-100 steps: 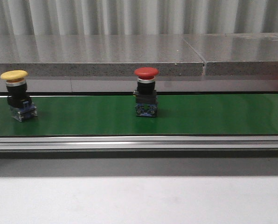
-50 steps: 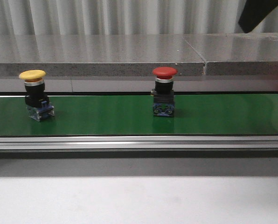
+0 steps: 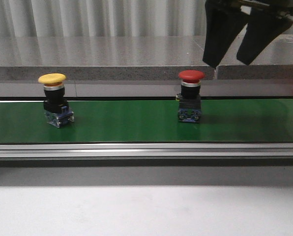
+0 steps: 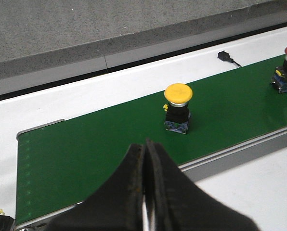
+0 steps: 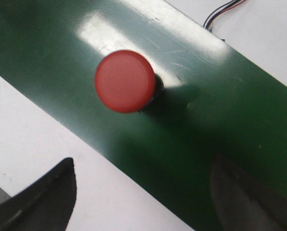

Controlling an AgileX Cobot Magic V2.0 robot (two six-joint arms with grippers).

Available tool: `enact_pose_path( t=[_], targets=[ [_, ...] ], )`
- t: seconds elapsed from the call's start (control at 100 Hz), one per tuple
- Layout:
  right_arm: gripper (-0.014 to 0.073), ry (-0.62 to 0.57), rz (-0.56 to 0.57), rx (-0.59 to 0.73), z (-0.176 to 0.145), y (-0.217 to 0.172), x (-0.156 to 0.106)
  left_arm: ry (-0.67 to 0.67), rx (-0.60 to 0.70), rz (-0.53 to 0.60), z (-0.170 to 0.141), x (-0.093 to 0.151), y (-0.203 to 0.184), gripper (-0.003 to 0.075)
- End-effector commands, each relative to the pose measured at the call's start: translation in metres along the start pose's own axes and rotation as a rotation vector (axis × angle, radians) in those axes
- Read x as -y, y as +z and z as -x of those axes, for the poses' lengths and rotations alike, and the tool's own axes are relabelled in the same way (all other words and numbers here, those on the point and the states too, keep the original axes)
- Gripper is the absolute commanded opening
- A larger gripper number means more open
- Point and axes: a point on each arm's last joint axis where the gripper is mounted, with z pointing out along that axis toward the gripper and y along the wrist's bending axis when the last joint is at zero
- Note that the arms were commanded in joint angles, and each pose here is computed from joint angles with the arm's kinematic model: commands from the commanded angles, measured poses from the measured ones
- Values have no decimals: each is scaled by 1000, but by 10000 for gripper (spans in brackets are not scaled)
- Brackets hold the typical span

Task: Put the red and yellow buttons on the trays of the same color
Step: 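Grasp the red button at the conveyor's far end with the right gripper, then lower the red button into the red tray and open the right gripper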

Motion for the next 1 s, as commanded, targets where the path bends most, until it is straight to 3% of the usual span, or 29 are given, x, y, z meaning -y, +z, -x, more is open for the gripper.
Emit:
enact_pose_path(
  t=[0.0,0.3,0.37,0.49,0.59,0.78,0.99],
  targets=[
    [572,-51,10,66,12,-14,-3,-19,83,5,13,0,-4,-20],
    [552,-95,12,50,25,19,5,-19,83,5,13,0,-4,-20],
    [469,-94,2,74,28,20,7,-19,83,5,13,0,-4,-20],
    [246,-94,-5,97,30,19,7,-19,83,5,13,0,-4,-20],
    [148,-89,-12,105,29,16,9,-19,83,5,13,0,-4,-20],
    [133,-37,-51,148,25,-2,30,-19,83,5,13,0,-4,-20],
    [133,115,-154,240,8,-40,80,-19,83,5,13,0,-4,-20]
  ],
)
